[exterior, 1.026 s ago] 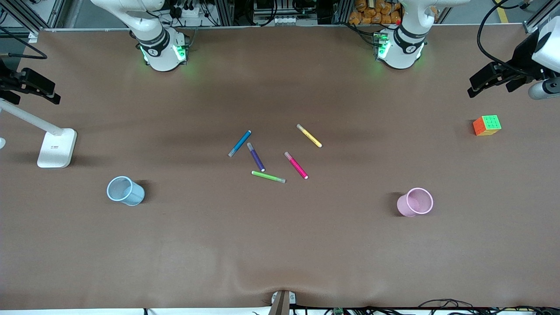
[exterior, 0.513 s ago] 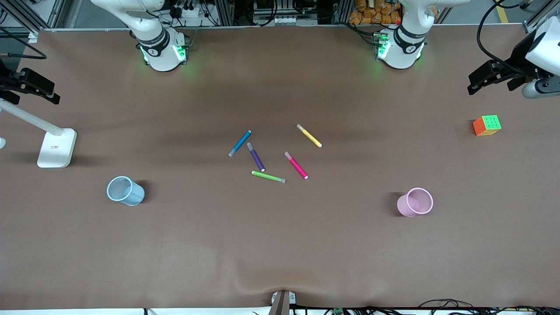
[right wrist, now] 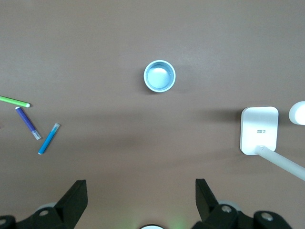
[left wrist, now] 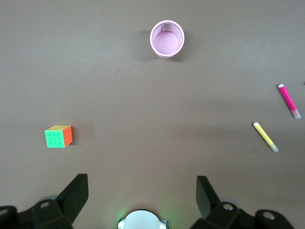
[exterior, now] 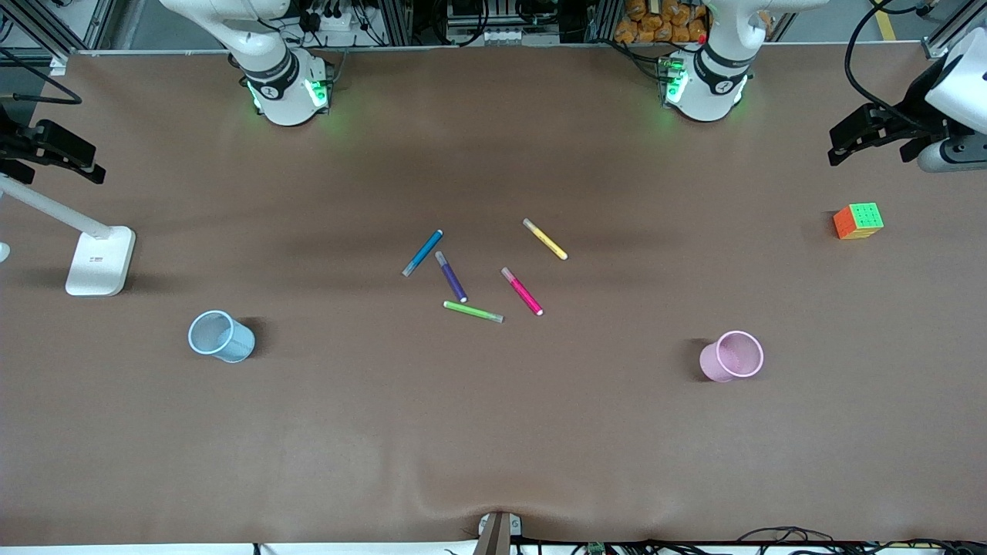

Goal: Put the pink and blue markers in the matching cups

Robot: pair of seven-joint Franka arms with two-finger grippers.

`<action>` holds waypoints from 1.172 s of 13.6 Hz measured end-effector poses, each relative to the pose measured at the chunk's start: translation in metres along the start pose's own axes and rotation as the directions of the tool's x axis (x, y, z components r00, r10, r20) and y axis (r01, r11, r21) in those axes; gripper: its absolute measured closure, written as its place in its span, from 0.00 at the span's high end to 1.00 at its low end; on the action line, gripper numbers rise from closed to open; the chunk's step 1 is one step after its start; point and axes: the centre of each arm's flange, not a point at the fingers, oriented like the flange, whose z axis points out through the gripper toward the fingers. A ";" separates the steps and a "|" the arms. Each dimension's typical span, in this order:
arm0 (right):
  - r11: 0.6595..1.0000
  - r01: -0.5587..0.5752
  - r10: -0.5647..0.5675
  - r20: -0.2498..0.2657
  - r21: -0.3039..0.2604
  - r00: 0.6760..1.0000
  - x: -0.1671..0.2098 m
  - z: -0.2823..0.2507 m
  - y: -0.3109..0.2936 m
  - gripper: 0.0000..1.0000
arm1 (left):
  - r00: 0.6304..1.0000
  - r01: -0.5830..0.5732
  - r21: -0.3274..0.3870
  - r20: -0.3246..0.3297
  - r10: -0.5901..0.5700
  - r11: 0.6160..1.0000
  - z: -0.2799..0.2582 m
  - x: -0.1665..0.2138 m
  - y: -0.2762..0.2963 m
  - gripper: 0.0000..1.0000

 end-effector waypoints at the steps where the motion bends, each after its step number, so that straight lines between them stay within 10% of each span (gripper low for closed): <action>1: 1.000 0.000 0.000 0.000 0.000 1.000 0.000 0.000 0.000 1.00 | 1.000 0.000 0.000 0.001 0.000 1.000 0.001 0.000 0.000 1.00; 16: 1.000 -0.002 0.002 0.004 0.000 1.000 0.000 0.000 0.001 1.00 | 0.997 -0.002 0.019 0.073 0.001 1.000 0.053 0.024 0.061 1.00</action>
